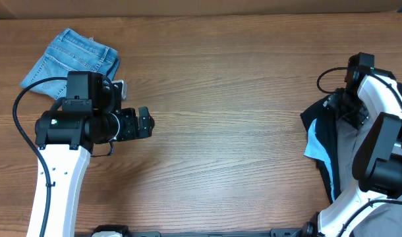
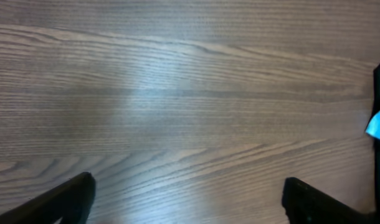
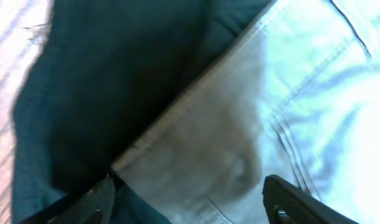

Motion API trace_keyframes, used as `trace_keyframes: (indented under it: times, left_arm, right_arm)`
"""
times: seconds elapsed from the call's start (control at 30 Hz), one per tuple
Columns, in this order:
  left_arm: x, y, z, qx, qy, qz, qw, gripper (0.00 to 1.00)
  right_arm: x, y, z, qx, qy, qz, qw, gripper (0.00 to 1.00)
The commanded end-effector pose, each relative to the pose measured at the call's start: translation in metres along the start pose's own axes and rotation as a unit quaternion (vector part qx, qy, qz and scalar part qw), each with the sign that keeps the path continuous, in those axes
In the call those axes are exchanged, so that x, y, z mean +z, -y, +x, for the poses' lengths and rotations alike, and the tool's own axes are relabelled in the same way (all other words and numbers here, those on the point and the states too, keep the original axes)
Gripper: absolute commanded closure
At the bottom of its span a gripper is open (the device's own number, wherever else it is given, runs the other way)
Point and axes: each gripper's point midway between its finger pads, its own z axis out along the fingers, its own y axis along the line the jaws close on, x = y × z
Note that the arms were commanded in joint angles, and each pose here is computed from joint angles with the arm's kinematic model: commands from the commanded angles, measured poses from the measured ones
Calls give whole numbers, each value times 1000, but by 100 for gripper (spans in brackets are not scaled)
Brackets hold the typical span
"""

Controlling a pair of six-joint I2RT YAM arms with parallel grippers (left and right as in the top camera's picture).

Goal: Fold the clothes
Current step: 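Grasp the waistband edge of the grey shorts with the right gripper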

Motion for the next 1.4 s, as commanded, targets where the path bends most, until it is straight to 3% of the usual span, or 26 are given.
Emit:
trace_keyframes:
  times: [0.0,0.17,0.37,0.5,0.6,0.83,1.03,1.13,1.27,1.37]
  left_arm:
    - [-7,3,-3,22,5,9,1000,11]
    - [-15,6,-1,28,18,11,999,20]
    - [-38,12,0,43,62,17,997,21]
    - [-55,17,1,58,95,22,994,20]
    - [-65,20,1,66,117,24,991,16]
    - [-73,22,4,70,131,26,989,14]
    - [-73,22,3,70,131,26,989,14]
    - [-73,22,4,69,130,26,989,14]
    - [-73,22,6,68,126,26,989,14]
    - [-72,22,7,67,123,26,990,15]
  right_arm:
    - [4,-11,2,-30,-8,-28,999,19]
    - [4,-12,-3,-26,3,-29,999,19]
    - [4,8,-17,7,41,30,999,17]
    - [1,-36,-14,-83,24,-90,992,11]
    - [1,-38,-11,-62,17,-96,993,14]
    - [7,4,-6,-9,15,14,1000,19]
    - [15,9,1,-9,11,22,1000,21]
    - [18,13,1,-8,15,33,999,28]
    - [17,19,-3,3,25,50,998,28]
    - [16,24,-4,14,30,63,997,35]
